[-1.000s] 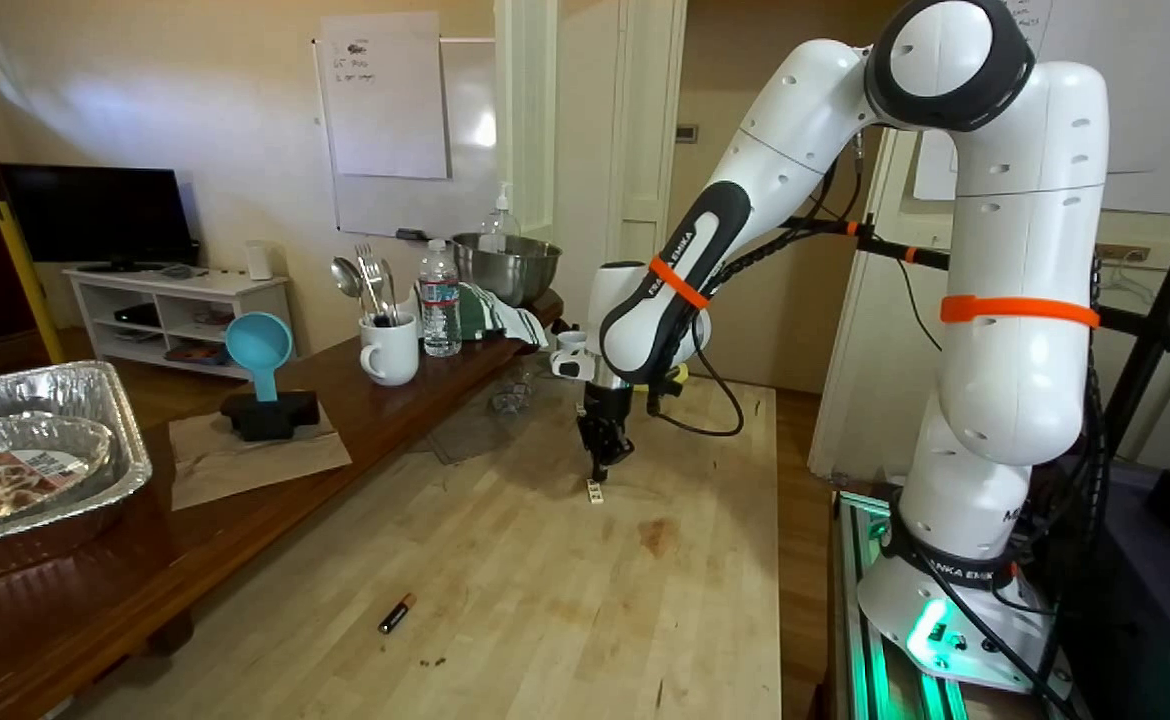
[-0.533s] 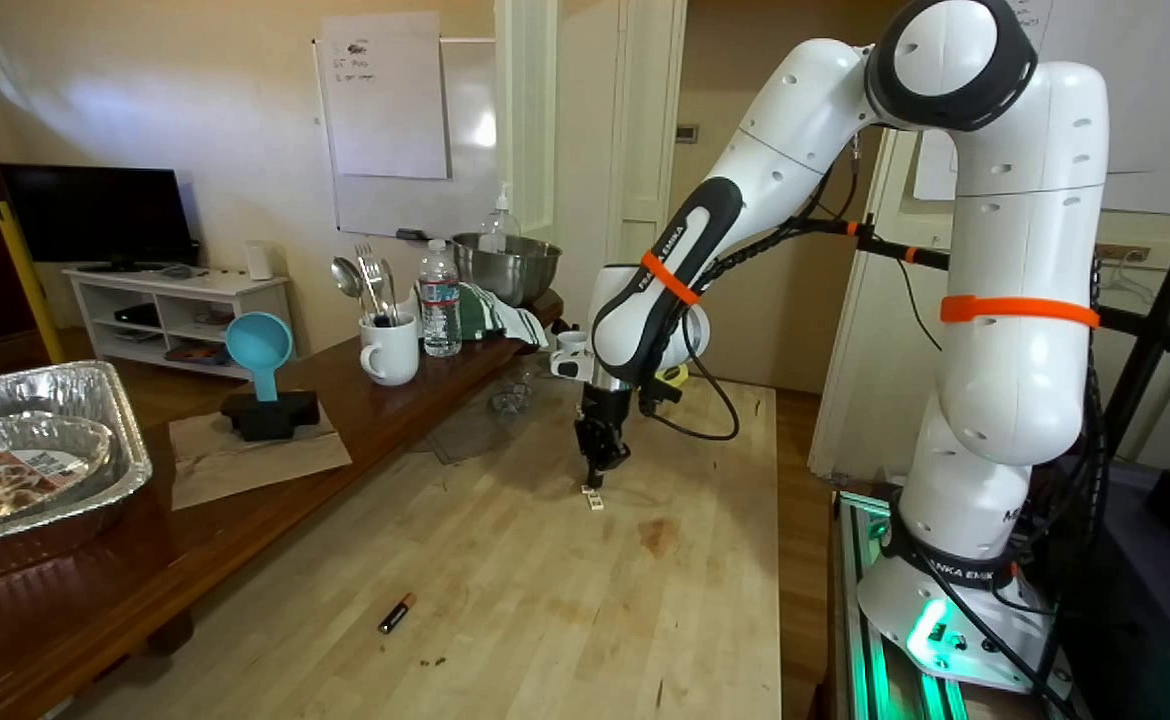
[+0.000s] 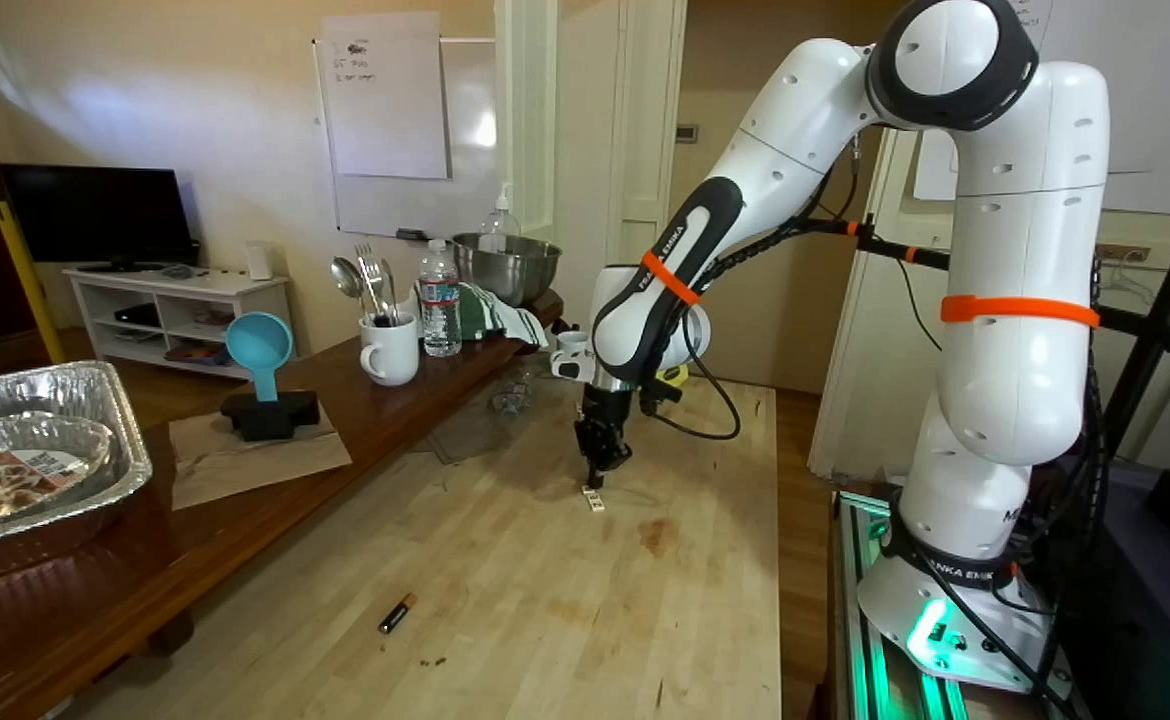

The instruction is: Use the tiles to create the word 'Zero'.

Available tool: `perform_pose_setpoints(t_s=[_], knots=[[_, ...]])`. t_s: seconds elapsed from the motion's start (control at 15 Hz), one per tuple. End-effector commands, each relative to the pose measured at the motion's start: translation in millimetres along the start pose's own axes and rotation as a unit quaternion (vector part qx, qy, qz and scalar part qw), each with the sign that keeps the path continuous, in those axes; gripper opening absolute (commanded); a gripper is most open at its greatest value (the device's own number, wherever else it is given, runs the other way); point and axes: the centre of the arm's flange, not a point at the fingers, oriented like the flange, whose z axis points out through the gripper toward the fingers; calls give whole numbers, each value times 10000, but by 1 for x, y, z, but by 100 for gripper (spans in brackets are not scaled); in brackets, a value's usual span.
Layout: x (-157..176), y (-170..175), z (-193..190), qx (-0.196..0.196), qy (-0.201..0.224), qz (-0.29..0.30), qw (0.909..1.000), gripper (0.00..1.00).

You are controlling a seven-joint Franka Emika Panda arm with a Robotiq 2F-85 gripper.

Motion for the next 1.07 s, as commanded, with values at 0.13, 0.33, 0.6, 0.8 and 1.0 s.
perform_pose_setpoints(t_s=[0.13,0.33,0.6,0.8,1.0], knots=[[-10,-9,1,-87,-113,-297,9995,0],[-10,-11,2,-48,-106,-294,9995,0],[-10,-15,3,-23,-97,-302,9995,0],[-9,-15,4,-21,-76,-282,9996,0],[-7,-15,6,-20,-58,-255,9997,0]])
